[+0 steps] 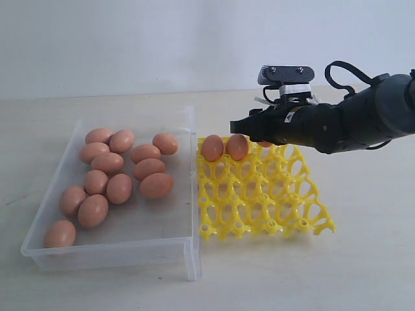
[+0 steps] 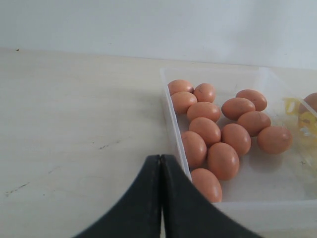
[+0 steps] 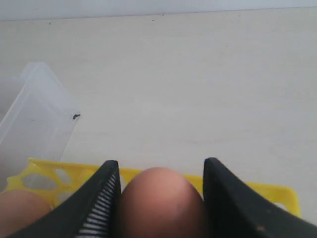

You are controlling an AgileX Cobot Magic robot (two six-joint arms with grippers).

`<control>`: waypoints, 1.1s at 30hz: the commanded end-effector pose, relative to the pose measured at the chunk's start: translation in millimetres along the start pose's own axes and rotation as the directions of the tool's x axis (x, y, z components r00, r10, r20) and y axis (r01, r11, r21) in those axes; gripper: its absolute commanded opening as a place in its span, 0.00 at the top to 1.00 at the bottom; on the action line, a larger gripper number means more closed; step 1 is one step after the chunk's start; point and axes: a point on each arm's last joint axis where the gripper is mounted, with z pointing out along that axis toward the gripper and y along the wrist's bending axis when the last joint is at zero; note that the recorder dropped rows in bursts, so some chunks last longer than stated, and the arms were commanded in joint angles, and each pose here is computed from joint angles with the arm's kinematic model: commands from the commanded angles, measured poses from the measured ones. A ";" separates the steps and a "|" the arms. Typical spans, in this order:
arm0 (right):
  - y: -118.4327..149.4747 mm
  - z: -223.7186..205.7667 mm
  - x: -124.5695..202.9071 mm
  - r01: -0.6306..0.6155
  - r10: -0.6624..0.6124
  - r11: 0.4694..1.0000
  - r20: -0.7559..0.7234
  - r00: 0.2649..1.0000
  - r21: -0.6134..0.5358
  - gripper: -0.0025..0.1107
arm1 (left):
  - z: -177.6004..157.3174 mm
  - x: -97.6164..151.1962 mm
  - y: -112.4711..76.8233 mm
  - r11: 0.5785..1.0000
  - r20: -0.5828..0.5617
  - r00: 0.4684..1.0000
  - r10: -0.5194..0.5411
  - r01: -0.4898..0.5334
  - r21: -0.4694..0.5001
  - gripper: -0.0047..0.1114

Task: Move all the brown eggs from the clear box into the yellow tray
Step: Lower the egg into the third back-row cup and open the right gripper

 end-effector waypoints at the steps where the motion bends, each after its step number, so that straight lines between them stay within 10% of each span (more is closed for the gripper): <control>1: -2.4 3.0 -1.7 0.005 -0.005 1.000 0.020 1.000 0.002 0.98 | -0.8 -2.1 -0.3 1.000 0.016 1.000 0.000 0.000 0.001 0.96; 12: -2.4 2.9 -1.4 0.007 -0.007 1.000 0.017 1.000 0.003 0.97 | -0.8 -2.1 -0.3 1.000 0.016 1.000 0.000 0.000 0.001 0.96; 20: -3.0 2.9 -0.9 -0.016 0.016 1.000 0.011 1.000 0.009 0.48 | -0.8 -2.1 -0.3 1.000 0.016 1.000 0.000 0.000 0.001 0.96; 33: -1.0 -5.5 -11.7 -0.016 0.016 1.000 0.041 0.999 0.002 0.47 | -0.8 -2.1 -0.3 1.000 0.016 1.000 0.000 0.000 0.001 0.96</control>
